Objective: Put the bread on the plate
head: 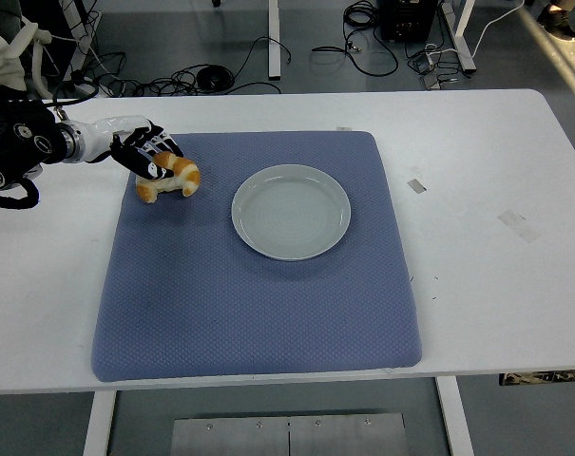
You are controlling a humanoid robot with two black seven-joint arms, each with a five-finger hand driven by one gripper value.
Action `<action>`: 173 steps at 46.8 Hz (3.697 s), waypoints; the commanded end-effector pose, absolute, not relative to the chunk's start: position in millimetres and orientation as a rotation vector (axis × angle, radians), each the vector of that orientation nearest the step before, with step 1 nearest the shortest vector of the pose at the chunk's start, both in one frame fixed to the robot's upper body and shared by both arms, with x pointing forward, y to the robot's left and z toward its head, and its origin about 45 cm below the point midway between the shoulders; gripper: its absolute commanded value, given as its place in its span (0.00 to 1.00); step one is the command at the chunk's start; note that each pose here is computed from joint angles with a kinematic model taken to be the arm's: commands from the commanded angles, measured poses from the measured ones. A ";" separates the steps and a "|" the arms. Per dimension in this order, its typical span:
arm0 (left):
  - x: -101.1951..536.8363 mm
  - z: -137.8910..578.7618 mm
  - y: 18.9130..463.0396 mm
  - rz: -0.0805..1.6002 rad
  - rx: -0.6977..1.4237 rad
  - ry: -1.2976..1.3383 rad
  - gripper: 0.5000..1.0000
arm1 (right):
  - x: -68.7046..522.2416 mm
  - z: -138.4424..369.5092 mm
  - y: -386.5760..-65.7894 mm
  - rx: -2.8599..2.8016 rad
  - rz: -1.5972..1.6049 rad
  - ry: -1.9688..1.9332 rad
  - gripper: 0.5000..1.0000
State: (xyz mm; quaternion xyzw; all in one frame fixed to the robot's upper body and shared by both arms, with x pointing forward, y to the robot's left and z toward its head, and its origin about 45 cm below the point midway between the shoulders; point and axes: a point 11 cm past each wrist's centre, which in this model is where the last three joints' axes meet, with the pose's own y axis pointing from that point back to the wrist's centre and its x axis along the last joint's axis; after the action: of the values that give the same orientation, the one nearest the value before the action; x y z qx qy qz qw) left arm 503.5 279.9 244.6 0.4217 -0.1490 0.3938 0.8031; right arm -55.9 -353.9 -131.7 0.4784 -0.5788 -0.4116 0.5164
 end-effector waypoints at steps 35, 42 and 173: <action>499.3 267.1 153.9 0.648 0.735 -0.380 0.00 | -55.9 -131.7 -353.9 1.149 -0.988 -1.390 1.00; 492.1 265.1 128.4 0.591 0.729 -0.398 0.00 | -55.9 -131.7 -353.9 1.149 -0.988 -1.390 1.00; 522.1 318.1 190.5 0.866 0.579 -0.371 0.96 | -55.9 -131.7 -353.9 1.149 -0.988 -1.390 1.00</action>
State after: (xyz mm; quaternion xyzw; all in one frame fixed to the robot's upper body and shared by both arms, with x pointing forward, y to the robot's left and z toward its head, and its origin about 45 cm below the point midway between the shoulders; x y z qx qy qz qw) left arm 520.0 176.7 317.0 0.2729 -0.1783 0.3982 0.8574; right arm -55.8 -353.9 -131.7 0.4785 -0.5789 -0.4115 0.5163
